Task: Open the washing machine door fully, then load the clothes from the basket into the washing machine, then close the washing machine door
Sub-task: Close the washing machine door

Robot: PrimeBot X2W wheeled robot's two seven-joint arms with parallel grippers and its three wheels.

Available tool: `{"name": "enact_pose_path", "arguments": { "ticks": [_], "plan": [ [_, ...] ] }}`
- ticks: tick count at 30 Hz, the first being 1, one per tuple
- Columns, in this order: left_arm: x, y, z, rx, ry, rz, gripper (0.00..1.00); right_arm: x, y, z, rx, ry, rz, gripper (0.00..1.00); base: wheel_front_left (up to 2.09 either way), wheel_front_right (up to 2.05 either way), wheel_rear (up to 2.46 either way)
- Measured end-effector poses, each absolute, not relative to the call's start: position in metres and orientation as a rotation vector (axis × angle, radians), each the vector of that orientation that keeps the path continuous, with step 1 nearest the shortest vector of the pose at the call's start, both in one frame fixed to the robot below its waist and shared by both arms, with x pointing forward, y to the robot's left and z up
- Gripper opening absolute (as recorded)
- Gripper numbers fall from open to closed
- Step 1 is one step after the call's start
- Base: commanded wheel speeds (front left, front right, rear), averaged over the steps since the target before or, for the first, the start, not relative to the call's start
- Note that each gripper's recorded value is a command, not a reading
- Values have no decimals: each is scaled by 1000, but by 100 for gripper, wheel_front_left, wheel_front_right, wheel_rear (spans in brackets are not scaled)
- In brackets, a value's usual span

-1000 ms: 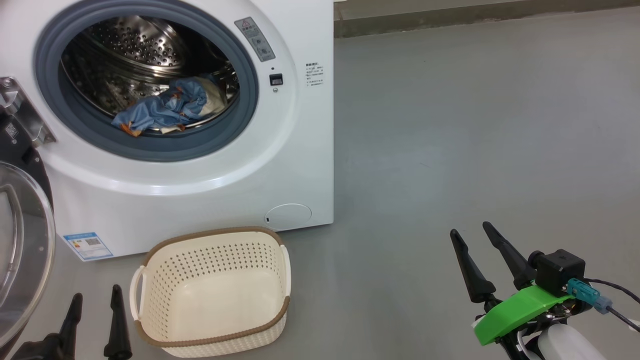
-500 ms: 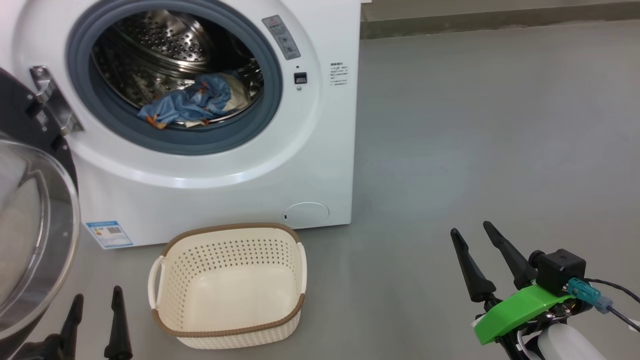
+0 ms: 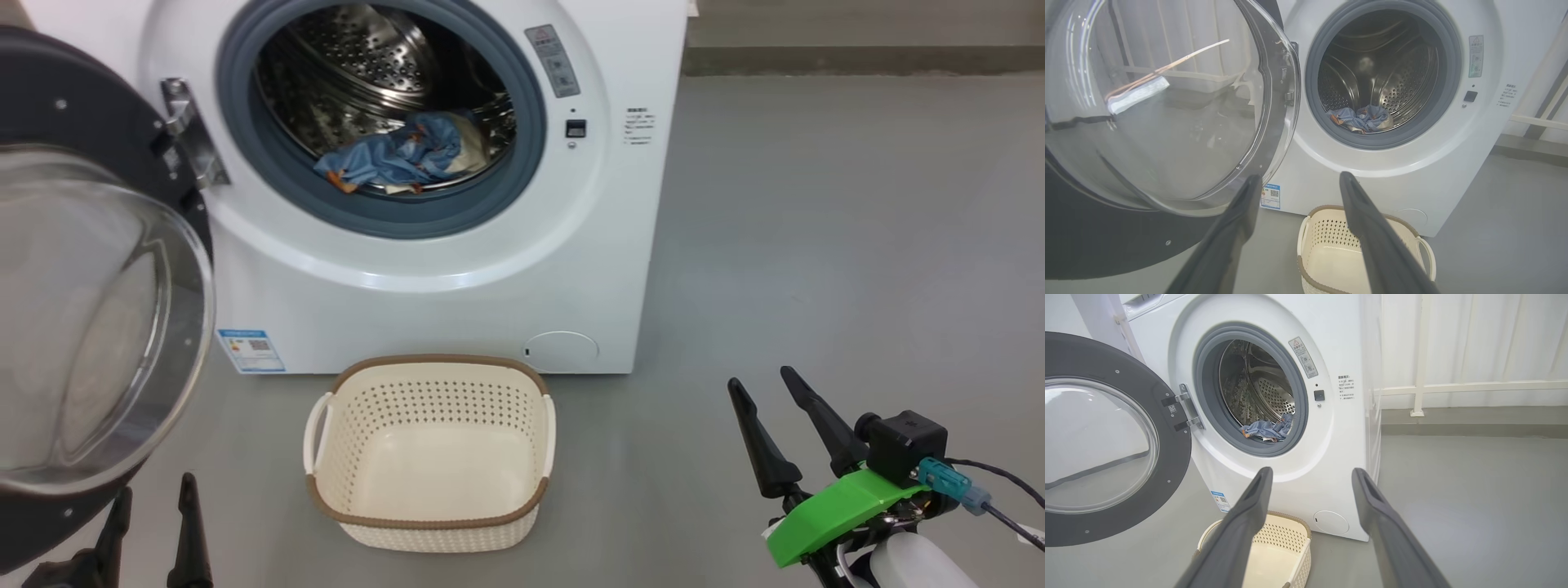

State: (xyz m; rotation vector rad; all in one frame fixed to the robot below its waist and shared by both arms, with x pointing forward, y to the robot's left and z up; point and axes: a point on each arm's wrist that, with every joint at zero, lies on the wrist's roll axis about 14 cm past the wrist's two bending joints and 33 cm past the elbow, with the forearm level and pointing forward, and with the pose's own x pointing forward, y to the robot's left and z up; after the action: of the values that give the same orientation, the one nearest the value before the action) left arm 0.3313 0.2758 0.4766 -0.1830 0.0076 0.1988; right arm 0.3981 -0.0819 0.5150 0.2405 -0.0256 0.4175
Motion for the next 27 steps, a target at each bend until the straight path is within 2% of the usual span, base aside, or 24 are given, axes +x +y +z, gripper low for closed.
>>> {"name": "enact_pose_path", "arguments": {
  "ticks": [27],
  "plan": [
    [248,346,474,-169,-14,486,100,396,14,516,245,15,675,100,0,0,0]
  ]
}}
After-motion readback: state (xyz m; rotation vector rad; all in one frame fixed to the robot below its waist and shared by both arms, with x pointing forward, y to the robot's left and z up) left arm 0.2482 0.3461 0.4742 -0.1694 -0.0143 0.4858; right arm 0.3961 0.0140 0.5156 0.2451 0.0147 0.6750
